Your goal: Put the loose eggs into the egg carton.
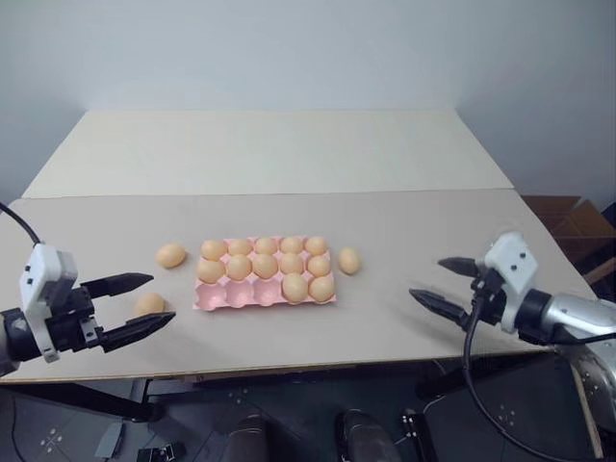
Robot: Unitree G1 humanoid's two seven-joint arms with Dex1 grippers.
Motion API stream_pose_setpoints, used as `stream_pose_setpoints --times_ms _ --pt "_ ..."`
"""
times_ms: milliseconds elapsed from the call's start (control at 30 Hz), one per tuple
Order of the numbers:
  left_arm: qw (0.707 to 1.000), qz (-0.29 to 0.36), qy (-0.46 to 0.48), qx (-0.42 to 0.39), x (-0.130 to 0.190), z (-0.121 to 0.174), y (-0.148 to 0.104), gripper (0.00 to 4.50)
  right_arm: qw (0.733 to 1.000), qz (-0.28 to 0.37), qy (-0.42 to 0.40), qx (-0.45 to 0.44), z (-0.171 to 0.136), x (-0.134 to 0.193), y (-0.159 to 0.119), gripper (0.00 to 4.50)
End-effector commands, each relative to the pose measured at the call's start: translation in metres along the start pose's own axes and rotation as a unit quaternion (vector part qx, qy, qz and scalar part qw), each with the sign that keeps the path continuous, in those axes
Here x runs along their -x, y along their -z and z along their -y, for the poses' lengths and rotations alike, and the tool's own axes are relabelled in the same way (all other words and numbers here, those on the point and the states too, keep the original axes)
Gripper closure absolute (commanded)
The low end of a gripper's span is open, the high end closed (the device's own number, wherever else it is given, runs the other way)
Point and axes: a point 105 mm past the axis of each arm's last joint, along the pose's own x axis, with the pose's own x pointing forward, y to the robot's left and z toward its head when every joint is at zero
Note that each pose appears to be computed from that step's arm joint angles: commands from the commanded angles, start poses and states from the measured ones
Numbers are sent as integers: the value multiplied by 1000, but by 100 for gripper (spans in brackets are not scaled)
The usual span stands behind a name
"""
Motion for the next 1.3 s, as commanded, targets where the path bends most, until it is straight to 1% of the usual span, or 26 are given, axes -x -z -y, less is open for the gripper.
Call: stream_pose_setpoints --times_ms 33,133,267,400,467,700,833,933,967,1033,1133,1233,1300 --pt "1000 10 -9 -21 4 -1 -8 0 999 24 15 29 6 1 -14 5" --pt "1000 13 -7 -22 3 -1 -9 0 999 30 9 37 5 -8 -17 5" --pt "1000 15 0 -24 -1 1 -10 0 998 29 -14 57 3 -42 -18 5" --pt "999 19 2 -26 -4 1 -12 0 997 28 -46 63 3 -77 -13 5" --pt "999 19 1 -27 -4 2 -13 0 995 28 -63 68 3 -91 -12 5" --pt "999 16 -8 -27 2 5 -11 0 990 27 -109 83 2 -121 -12 5" --pt "999 13 -14 -29 3 6 -10 0 989 11 -121 79 0 -140 -6 5" --pt "999 13 -18 -30 3 5 -10 0 991 8 -114 72 3 -150 -5 64" --pt "999 13 -19 -31 3 5 -10 0 991 12 -115 72 2 -151 -6 94" --pt "999 13 -20 -33 3 5 -10 0 991 24 -111 72 2 -151 -13 175" --pt "999 14 -22 -34 3 6 -11 0 990 52 -102 77 0 -142 -27 271" --pt "999 13 -23 -34 4 5 -11 0 986 83 -96 103 -6 -123 -47 271" --pt "999 12 -25 -33 5 4 -10 0 983 109 -97 115 -15 -110 -68 271"
